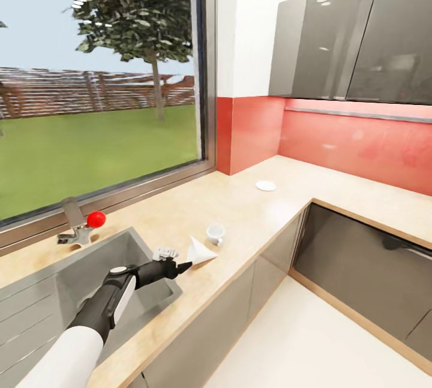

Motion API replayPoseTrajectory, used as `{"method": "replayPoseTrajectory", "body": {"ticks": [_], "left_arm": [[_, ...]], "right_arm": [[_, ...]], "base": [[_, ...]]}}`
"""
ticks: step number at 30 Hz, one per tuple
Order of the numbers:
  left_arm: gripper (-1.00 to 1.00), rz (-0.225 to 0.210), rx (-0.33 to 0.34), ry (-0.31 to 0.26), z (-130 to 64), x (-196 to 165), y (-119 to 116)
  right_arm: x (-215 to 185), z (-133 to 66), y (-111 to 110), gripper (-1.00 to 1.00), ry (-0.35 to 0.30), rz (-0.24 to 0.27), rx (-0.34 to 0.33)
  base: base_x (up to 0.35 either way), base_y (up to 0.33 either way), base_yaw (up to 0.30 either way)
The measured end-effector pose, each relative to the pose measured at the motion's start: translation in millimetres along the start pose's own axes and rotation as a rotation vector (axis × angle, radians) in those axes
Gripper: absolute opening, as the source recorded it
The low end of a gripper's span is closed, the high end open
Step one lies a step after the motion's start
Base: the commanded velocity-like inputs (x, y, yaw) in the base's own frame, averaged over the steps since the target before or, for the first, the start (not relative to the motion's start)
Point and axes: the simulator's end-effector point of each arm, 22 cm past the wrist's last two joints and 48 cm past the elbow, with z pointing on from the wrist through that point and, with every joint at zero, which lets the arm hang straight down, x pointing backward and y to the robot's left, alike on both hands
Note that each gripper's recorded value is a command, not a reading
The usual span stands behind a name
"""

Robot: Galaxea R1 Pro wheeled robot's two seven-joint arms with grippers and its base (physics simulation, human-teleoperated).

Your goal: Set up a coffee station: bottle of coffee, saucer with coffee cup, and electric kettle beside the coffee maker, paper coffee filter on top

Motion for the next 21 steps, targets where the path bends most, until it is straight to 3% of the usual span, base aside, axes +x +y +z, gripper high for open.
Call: {"method": "replayPoseTrajectory", "body": {"ticks": [9,14,17,21], "left_arm": [[1.00,0.014,-0.002,-0.017,-0.1,4,0],[1.00,0.008,-0.001,-0.013,-0.2,10,-1],[1.00,-0.020,-0.003,0.029,-0.4,40,0],[1.00,-0.032,-0.004,0.046,-0.6,53,1]], "right_arm": [[0,0.0,-1,1.00,-0.001,0.001,0.002],[0,0.2,-1,1.00,-0.001,0.002,0.002],[-1,0.2,-1,1.00,-0.002,0.001,0.001],[-1,0.2,0,1.00,-0.002,0.000,-0.001]], "base": [[0.224,-0.134,0.000],[0.039,-0.021,0.000],[0.001,-0.001,0.000],[0.000,0.000,0.000]]}}
